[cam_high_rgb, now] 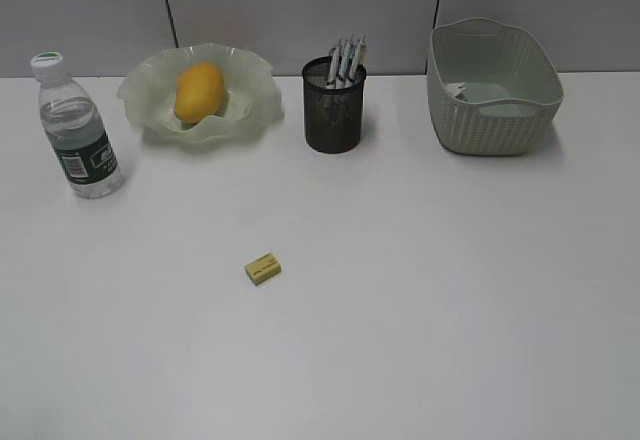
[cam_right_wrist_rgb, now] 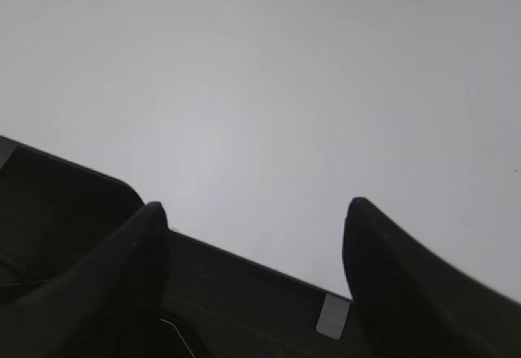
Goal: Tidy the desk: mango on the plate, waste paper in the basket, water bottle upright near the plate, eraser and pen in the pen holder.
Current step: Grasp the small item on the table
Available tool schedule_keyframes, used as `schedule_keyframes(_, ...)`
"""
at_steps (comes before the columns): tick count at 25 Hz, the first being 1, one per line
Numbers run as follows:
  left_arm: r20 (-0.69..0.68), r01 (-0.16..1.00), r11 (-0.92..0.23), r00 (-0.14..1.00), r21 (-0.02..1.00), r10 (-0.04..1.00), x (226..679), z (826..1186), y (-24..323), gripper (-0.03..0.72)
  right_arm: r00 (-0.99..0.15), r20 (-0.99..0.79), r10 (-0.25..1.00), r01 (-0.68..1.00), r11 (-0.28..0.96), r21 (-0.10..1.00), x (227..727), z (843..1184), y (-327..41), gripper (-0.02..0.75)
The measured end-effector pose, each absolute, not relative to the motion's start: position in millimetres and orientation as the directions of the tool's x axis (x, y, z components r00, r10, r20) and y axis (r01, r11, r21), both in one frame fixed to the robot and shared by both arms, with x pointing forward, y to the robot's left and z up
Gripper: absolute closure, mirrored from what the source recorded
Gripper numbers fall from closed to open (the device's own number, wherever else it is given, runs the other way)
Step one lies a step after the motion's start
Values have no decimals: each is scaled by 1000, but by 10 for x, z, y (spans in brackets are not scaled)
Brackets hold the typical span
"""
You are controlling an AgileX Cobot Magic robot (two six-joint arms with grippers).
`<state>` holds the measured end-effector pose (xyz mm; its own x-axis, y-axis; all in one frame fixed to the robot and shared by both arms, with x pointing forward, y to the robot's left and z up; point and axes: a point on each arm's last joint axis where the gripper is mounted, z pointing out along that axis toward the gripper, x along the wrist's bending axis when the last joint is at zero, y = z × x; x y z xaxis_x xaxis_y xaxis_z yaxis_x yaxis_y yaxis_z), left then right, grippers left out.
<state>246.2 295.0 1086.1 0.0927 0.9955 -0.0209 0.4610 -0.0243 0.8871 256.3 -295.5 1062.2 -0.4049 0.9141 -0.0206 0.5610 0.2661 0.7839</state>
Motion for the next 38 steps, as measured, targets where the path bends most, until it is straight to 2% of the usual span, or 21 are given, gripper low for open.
schedule_keyframes(11,-31,561,-153,305,814,952,3150,11264,2770,171,-406,-21,914,568,270,777,2578,10572,-2947,205)
schedule_keyframes(16,-65,605,-163,336,779,940,3412,11298,2730,172,-406,-21,914,568,270,777,2578,10572,-2947,205)
schedule_keyframes(20,-81,625,-163,343,763,936,3510,11274,2716,172,-406,-21,914,568,270,777,2578,10572,-2947,205)
schedule_keyframes(26,-123,639,-200,424,742,897,3705,11217,2606,172,-406,-21,914,568,270,777,2578,10572,-2947,209)
schedule_keyframes(31,-138,667,-300,520,681,843,3966,11043,2381,172,-405,-23,914,568,271,777,2578,10572,-2948,217)
schedule_keyframes(34,-117,650,-389,594,653,796,4081,10917,2152,172,-405,-23,914,568,271,777,2578,10572,-2948,221)
schedule_keyframes(38,-96,654,-463,632,598,769,4249,10674,1834,173,-406,-23,914,567,272,777,2578,10572,-2948,225)
